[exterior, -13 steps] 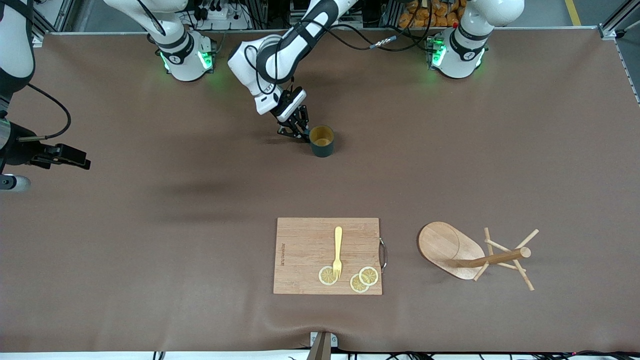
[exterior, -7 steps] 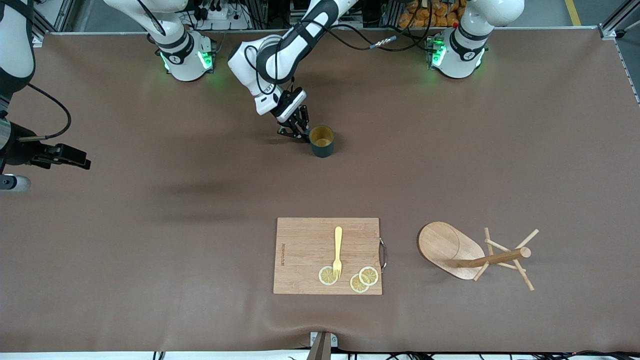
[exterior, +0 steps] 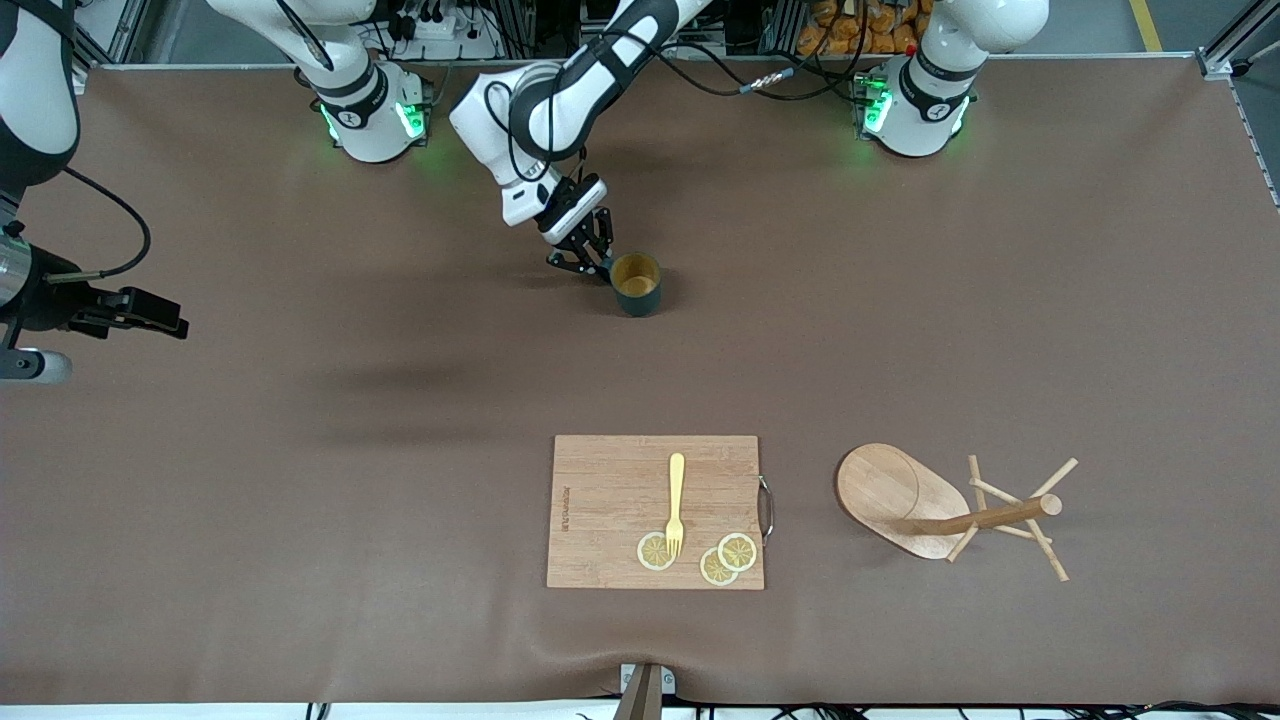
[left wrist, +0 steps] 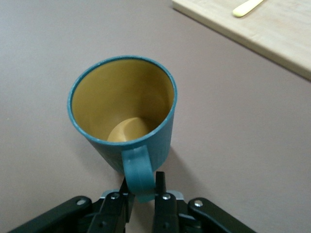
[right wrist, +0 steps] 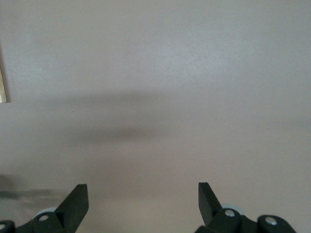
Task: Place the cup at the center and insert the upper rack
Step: 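Close the left gripper on the teal mug handle, then lift the mug with the left gripper and carry it to the mug tree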
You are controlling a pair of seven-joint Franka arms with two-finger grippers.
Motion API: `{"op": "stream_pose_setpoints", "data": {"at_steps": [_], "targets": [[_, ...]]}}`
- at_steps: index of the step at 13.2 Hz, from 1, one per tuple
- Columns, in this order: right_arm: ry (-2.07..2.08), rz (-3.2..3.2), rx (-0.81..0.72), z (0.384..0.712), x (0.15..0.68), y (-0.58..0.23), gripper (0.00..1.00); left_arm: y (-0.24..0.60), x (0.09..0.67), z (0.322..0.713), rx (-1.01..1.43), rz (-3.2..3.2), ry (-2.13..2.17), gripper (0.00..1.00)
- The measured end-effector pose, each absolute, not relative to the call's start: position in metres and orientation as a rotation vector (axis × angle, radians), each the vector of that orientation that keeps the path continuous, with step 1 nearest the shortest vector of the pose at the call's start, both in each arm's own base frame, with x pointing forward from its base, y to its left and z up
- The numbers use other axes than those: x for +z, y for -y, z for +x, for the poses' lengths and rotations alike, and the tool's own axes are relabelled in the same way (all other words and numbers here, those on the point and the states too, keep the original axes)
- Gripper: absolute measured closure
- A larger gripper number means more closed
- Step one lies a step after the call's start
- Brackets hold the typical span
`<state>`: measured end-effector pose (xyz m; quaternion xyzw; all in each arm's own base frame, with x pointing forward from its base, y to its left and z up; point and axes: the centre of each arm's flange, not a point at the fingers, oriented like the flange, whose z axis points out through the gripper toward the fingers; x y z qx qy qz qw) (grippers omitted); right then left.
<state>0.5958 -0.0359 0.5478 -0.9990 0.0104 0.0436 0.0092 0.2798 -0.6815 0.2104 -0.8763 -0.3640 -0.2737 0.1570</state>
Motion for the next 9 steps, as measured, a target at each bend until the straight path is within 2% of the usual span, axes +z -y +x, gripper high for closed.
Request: {"op": "stream_pose_setpoints", "data": {"at_steps": [3,9], "targets": [[-0.032,-3.12,0.136,0.596,0.548,0.036,0.0,0.676,0.268,0.313,-0.7,-2.577,1.052,0.8],[-0.028,-3.121,0.131,0.596,0.549,0.034,0.0,0.625,0.398,0.418,-0.435,-2.784,1.199,0.8]]}}
